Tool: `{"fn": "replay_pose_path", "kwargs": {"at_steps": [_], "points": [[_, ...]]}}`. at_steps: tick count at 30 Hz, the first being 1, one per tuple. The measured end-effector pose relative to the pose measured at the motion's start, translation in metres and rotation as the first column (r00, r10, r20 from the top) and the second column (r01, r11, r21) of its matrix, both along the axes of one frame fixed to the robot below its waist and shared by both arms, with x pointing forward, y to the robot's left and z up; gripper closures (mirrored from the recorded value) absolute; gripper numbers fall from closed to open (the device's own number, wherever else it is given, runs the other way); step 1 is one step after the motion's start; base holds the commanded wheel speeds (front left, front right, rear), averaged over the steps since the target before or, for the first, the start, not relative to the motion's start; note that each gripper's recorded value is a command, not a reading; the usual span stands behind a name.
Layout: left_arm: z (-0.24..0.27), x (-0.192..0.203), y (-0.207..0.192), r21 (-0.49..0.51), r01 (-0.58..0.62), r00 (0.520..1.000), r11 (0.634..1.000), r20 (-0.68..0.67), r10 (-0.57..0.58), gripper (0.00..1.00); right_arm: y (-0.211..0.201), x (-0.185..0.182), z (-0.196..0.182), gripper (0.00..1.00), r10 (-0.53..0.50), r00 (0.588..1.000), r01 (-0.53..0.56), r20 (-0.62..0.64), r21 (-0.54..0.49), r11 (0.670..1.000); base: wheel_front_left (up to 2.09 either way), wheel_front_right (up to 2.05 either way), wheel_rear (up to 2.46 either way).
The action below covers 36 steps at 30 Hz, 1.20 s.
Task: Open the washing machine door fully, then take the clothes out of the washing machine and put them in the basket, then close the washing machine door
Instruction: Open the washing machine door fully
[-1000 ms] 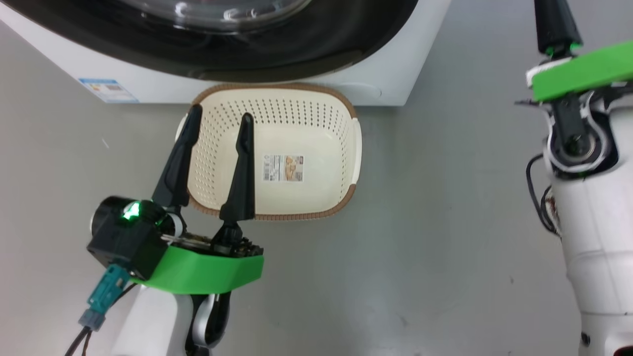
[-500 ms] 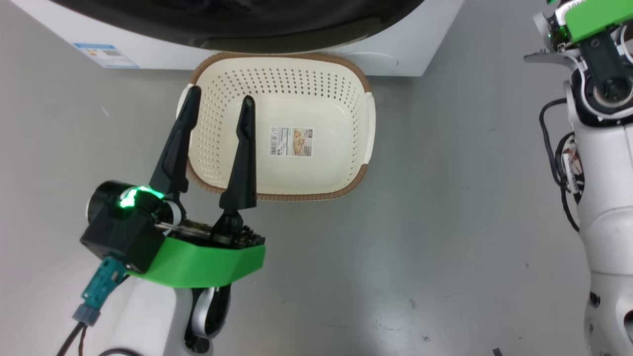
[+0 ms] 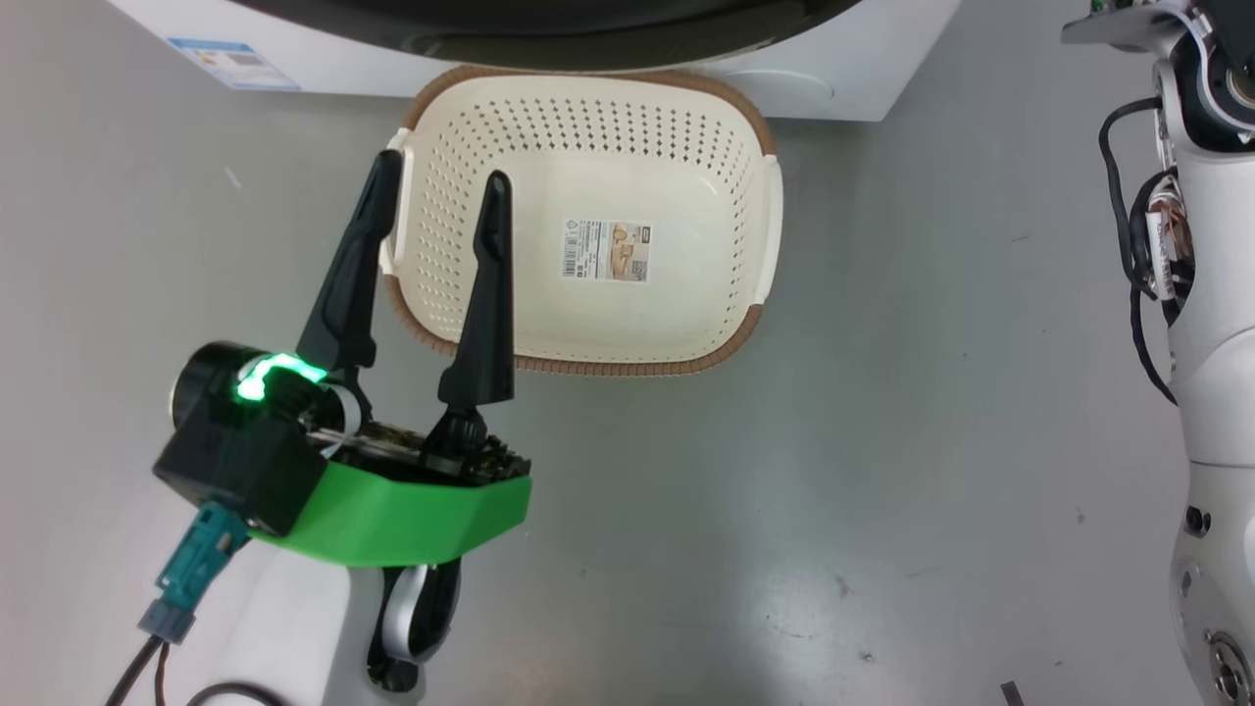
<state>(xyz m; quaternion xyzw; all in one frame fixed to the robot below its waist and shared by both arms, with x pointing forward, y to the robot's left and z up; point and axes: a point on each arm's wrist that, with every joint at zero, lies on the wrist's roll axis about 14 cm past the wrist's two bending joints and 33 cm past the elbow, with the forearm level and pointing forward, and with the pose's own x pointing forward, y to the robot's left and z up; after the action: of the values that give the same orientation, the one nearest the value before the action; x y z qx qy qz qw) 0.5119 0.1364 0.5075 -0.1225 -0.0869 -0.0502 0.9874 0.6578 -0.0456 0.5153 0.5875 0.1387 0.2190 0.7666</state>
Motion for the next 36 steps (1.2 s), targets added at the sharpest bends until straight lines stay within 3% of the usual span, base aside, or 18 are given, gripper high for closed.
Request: {"fn": "replay_pose_path", "kwargs": {"at_steps": [17, 36], "points": [[-0.005, 0.001, 0.01, 0.002, -0.026, 1.0, 1.0, -0.014, 0.026, 0.0, 0.029, 0.007, -0.006, 1.0, 0.127, 0.991, -0.127, -0.032, 0.002, 0.992, 0.0, 0.0, 0.0], [0.005, -0.002, 0.004, -0.017, -0.01, 1.0, 1.0, 0.0, 0.01, 0.0, 0.034, -0.016, -0.003, 1.0, 0.239, 0.969, -0.238, -0.067, 0.01, 0.971, 0.0, 0.0, 0.0]]}}
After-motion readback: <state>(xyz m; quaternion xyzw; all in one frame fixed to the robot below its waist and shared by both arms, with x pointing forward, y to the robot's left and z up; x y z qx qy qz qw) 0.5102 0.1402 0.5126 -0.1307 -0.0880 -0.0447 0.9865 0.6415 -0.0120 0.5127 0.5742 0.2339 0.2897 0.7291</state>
